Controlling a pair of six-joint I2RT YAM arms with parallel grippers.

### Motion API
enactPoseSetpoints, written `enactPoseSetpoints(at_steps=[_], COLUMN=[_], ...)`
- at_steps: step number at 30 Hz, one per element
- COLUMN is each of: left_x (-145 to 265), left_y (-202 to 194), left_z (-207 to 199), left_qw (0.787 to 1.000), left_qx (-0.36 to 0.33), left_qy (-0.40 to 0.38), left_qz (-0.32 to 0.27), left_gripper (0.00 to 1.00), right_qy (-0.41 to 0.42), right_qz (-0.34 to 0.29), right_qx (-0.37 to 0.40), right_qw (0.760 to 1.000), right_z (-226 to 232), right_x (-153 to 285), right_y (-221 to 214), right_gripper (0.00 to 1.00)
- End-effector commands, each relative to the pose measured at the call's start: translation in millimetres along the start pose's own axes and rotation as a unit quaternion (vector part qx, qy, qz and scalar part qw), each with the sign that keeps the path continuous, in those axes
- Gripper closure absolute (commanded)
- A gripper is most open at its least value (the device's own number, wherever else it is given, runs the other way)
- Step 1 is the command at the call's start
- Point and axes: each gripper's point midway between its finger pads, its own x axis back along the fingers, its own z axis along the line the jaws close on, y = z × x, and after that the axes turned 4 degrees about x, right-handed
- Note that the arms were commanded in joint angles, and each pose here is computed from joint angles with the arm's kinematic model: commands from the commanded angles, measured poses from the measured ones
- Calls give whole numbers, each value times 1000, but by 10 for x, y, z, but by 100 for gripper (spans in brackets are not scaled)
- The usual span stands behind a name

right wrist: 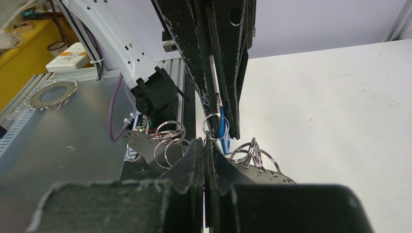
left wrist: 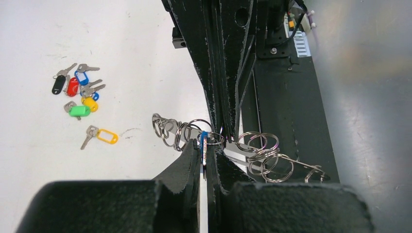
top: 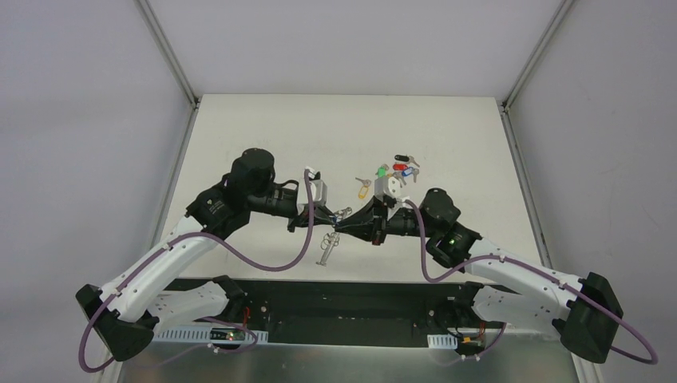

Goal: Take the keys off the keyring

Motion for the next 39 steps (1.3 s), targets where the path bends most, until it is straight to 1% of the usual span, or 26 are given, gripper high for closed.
enactPoseSetpoints(at_steps=[1,5,9,16,22,24,30,39], left_x=[-119,-127,-129,-137,-168,-181,-165,-163], left_y=[192,188,199,261,326,343,509,533], left_z=[-85,-126,-178,-186,-229,-224,-173,-130], left_qw=[998,997,995,987,978,976,968,963], left_qx=[2,4,20,87,124,132,145,172], left_qy=[-54,-68,-86,-122,-150,-152,-155,-157], left_qz=[-45,-47,-50,-62,-73,-83,-138,-135], left_gripper=[100,100,100,100,100,100,100,100], right_qy=[47,48,43,46,41,33,-2,-47], right_qz=[-101,-106,-121,-143,-161,-170,-210,-225], right_qx=[60,62,73,92,113,122,137,158], right_qw=[992,991,989,984,980,977,968,960], right_z=[199,203,212,247,238,215,122,24], right_x=[-43,-45,8,63,80,90,140,243], right_y=[663,704,768,818,874,895,970,1005], right_gripper=[100,100,100,100,100,100,100,100])
